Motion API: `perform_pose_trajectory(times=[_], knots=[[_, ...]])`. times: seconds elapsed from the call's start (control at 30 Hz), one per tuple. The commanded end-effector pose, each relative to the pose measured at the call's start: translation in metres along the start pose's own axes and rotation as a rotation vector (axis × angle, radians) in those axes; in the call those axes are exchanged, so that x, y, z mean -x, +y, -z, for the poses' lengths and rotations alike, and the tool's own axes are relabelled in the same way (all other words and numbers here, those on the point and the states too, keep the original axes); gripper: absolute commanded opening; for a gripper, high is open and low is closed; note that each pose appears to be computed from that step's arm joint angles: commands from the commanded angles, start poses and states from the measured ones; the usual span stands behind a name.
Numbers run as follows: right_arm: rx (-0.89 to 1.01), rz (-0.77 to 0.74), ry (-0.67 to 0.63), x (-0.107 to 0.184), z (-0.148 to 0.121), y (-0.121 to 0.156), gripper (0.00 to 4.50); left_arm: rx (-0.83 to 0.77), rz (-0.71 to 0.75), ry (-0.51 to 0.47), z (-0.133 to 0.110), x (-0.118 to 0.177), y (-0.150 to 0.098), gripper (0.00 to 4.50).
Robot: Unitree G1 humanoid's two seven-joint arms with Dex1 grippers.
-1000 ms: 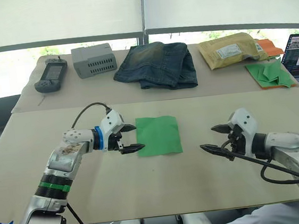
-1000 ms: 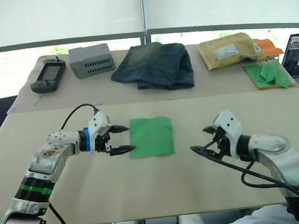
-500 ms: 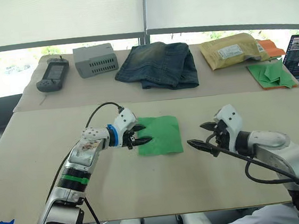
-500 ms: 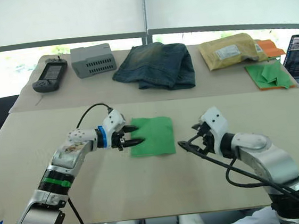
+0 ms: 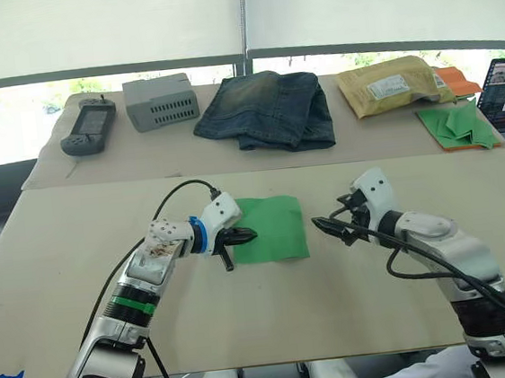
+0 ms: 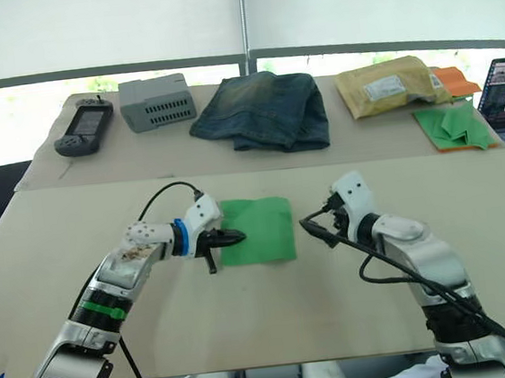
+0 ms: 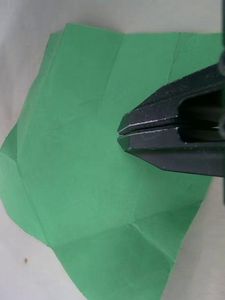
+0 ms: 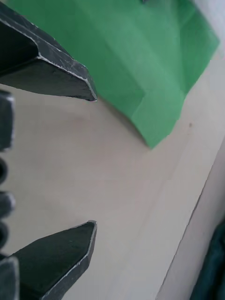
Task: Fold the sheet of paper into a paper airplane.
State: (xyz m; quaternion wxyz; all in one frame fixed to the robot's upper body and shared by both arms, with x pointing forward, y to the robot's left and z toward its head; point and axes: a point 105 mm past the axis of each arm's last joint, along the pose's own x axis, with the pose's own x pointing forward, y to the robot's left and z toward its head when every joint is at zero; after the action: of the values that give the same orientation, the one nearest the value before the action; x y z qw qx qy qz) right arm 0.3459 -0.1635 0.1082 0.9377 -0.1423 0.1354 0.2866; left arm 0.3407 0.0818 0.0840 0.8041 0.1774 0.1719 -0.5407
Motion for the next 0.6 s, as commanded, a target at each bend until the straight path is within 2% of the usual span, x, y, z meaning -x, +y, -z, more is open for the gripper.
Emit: perform_pose_trajectory(times=[0.03,0.17,0.3,0.43,0.6], knots=[[0.095,0.006,-0.053,-0.003,-0.016,-0.01,4.5,0.019,0.031,0.062,0.017,-0.007,-0.012,0.04],[0.136,-0.045,-0.037,-0.011,-0.013,-0.006,4.5,0.021,0.024,0.074,0.02,-0.009,-0.014,0.04],[0.279,-0.079,-0.003,-0.021,-0.012,-0.008,3.34,0.029,0.014,0.078,0.023,-0.01,-0.016,0.0],[0.311,-0.109,0.005,-0.023,-0.017,-0.011,1.9,0.032,0.004,0.069,0.023,-0.012,-0.016,0.0],[0.349,-0.215,0.055,-0.024,-0.004,-0.002,0.19,0.046,0.011,0.063,0.025,-0.017,-0.021,0.0]])
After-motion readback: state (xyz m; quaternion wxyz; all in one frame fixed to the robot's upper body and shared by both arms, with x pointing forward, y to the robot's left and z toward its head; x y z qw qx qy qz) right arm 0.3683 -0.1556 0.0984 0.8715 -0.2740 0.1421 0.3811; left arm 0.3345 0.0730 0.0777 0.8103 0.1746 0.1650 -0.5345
